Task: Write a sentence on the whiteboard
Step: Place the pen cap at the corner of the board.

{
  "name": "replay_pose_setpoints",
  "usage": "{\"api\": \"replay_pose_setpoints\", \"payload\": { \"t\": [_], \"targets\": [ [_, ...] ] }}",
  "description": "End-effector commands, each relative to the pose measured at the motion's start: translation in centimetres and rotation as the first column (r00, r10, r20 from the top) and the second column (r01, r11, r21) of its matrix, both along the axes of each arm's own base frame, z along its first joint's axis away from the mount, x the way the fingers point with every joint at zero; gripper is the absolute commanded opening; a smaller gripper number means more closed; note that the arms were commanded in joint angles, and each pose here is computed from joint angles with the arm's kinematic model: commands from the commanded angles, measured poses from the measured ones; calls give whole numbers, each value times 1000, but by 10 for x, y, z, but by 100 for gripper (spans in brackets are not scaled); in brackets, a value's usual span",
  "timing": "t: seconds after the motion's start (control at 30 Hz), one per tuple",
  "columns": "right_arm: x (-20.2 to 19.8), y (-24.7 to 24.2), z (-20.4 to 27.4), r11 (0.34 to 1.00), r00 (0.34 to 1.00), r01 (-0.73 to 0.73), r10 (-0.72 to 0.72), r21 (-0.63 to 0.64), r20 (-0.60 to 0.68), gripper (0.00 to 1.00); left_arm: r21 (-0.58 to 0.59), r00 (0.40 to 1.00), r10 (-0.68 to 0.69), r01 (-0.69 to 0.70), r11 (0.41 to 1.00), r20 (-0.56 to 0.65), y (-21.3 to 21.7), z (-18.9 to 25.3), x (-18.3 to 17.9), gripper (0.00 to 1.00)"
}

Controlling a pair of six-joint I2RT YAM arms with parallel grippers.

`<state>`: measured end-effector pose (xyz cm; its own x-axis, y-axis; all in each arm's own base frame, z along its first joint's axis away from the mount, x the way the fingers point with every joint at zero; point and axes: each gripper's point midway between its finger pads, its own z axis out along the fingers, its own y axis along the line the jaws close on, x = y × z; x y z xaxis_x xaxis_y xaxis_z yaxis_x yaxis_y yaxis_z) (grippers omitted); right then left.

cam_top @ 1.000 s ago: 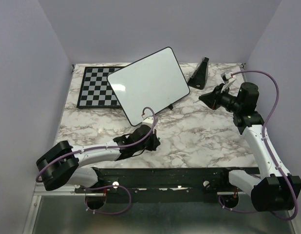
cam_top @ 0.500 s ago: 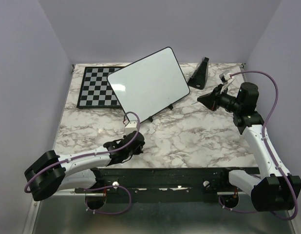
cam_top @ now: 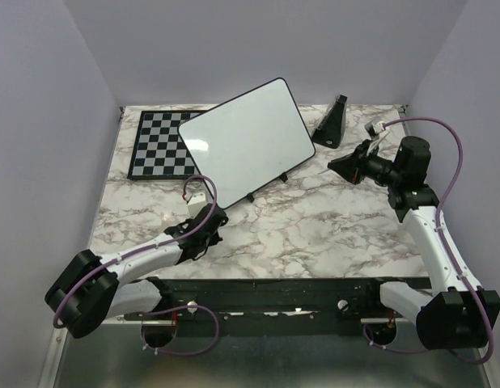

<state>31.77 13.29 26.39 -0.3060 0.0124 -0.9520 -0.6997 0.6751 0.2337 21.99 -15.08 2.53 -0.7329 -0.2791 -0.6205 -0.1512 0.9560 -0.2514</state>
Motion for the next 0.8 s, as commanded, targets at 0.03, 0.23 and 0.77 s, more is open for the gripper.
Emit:
{"api": "replay_pose_setpoints", "payload": {
  "t": [0.03,0.23,0.77],
  "targets": [
    [-3,1,-7,1000,999,-29,29,1,-18,1,17,999,45,-45,999,-3,8,1,8,11],
    [-3,2,-9,999,999,-33,33,3,-25,1,51,997,78,-76,996,-29,16,-5,7,19],
    [-2,2,-10,999,999,-40,40,6,-28,1,53,995,93,-92,994,-27,18,-4,7,41]
  ]
}}
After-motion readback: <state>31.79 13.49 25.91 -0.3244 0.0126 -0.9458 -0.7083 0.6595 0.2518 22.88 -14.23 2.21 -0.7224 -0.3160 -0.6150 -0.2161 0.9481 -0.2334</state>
